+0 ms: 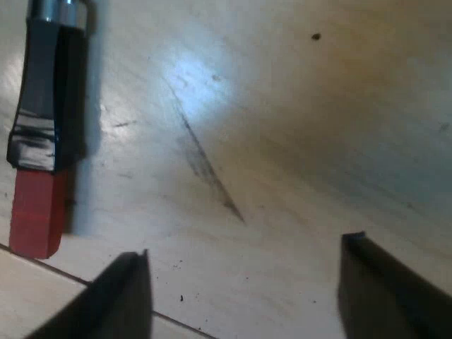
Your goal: Put the handle in the coffee machine
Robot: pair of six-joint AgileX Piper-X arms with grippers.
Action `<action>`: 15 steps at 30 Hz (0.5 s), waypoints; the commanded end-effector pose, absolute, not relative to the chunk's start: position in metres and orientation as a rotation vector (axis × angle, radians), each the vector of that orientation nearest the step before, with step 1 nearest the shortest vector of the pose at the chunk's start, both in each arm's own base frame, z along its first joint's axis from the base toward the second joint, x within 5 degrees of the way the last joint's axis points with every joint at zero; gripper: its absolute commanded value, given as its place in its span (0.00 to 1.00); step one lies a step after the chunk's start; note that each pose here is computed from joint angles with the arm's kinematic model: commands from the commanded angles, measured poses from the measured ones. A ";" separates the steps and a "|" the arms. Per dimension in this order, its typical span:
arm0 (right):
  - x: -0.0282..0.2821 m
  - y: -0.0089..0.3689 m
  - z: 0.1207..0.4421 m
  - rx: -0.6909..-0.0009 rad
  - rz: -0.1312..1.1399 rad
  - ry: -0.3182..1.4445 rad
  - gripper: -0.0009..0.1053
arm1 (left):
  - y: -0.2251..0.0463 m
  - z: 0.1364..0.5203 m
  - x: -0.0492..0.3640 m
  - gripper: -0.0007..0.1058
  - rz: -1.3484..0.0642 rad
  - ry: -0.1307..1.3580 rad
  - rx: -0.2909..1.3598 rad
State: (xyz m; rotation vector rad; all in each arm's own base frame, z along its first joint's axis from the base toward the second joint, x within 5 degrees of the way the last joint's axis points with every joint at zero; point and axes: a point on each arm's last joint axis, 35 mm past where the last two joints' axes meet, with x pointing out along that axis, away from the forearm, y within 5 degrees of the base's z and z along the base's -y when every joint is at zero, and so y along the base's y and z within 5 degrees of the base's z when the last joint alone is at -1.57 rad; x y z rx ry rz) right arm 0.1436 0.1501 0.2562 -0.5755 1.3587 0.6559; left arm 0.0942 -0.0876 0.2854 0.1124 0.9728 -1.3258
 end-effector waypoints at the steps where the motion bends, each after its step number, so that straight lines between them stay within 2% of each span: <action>1: 0.143 0.156 0.253 -0.602 0.666 1.380 0.37 | -0.088 0.288 0.093 0.83 -1.356 0.947 0.128; 3: 0.142 0.162 0.247 -0.628 0.677 1.401 0.22 | -0.088 0.288 0.093 0.83 -1.358 0.943 0.132; 7: 0.141 0.170 0.237 -0.655 0.677 1.437 0.01 | -0.088 0.288 0.093 0.83 -1.358 0.943 0.132; 15: 0.149 0.189 0.214 -0.583 0.597 1.472 0.01 | -0.088 0.288 0.093 0.83 -1.362 0.938 0.137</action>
